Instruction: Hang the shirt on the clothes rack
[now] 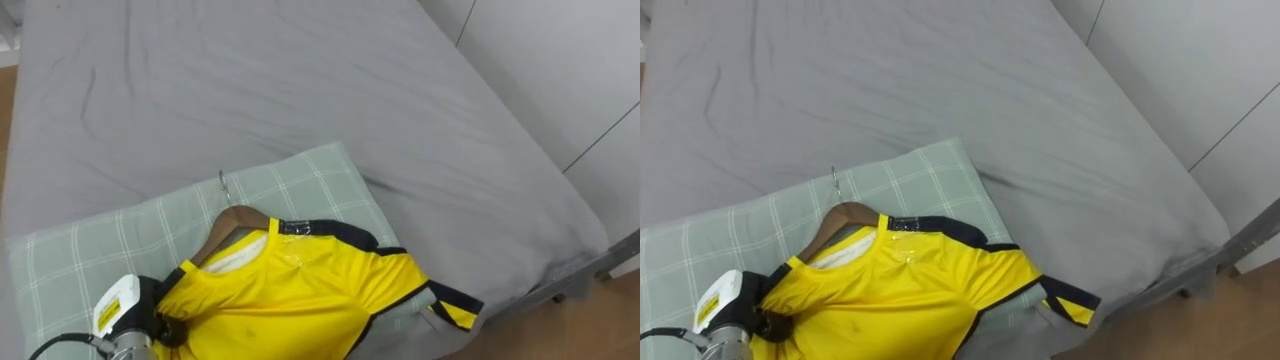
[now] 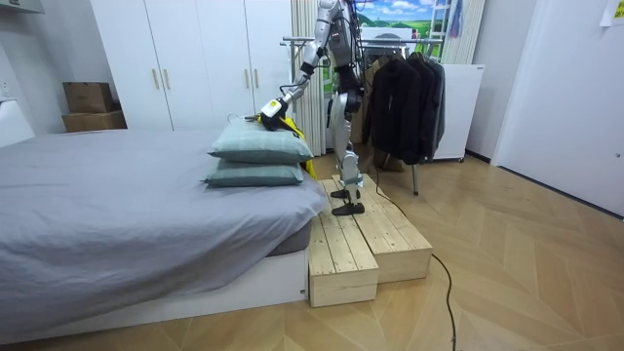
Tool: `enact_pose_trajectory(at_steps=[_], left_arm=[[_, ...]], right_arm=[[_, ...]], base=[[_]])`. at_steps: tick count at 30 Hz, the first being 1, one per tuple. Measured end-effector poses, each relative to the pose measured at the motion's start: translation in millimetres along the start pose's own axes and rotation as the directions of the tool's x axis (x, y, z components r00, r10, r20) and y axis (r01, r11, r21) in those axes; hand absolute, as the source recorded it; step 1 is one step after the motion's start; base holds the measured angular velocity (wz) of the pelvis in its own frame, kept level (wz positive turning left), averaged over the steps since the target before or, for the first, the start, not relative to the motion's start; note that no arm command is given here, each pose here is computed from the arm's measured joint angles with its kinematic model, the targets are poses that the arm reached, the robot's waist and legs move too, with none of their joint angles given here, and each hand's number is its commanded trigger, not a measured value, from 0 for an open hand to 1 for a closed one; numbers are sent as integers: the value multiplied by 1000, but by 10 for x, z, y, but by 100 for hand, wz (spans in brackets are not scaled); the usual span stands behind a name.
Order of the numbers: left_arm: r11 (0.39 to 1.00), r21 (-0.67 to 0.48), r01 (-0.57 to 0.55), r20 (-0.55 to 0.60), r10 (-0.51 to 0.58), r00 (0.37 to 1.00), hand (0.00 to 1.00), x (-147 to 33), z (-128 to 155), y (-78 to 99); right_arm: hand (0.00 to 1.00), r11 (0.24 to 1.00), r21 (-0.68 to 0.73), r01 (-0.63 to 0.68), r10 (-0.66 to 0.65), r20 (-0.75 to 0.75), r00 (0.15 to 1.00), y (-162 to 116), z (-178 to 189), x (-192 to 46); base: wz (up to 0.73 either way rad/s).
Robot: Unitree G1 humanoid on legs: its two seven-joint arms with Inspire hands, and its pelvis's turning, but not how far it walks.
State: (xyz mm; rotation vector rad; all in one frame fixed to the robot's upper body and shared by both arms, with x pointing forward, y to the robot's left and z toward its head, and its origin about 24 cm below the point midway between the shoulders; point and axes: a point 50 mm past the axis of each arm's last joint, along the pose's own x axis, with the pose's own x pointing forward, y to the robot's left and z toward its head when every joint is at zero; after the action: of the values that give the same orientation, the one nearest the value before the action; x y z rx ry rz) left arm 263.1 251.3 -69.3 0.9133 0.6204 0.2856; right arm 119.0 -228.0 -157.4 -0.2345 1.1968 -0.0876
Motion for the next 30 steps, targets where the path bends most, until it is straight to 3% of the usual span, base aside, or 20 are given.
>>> enact_pose_trajectory(at_steps=[20,30], left_arm=[[999,-36,-13,-4,13,1000,100,-28,40,-56],[988,-104,-110,73,118,990,100,-123,92,-75]], right_arm=[[0,999,21,26,-26,-1,1000,-97,-106,-19],[0,996,71,46,-44,-28,999,-114,-280,-48]], base=[[1],[2]])
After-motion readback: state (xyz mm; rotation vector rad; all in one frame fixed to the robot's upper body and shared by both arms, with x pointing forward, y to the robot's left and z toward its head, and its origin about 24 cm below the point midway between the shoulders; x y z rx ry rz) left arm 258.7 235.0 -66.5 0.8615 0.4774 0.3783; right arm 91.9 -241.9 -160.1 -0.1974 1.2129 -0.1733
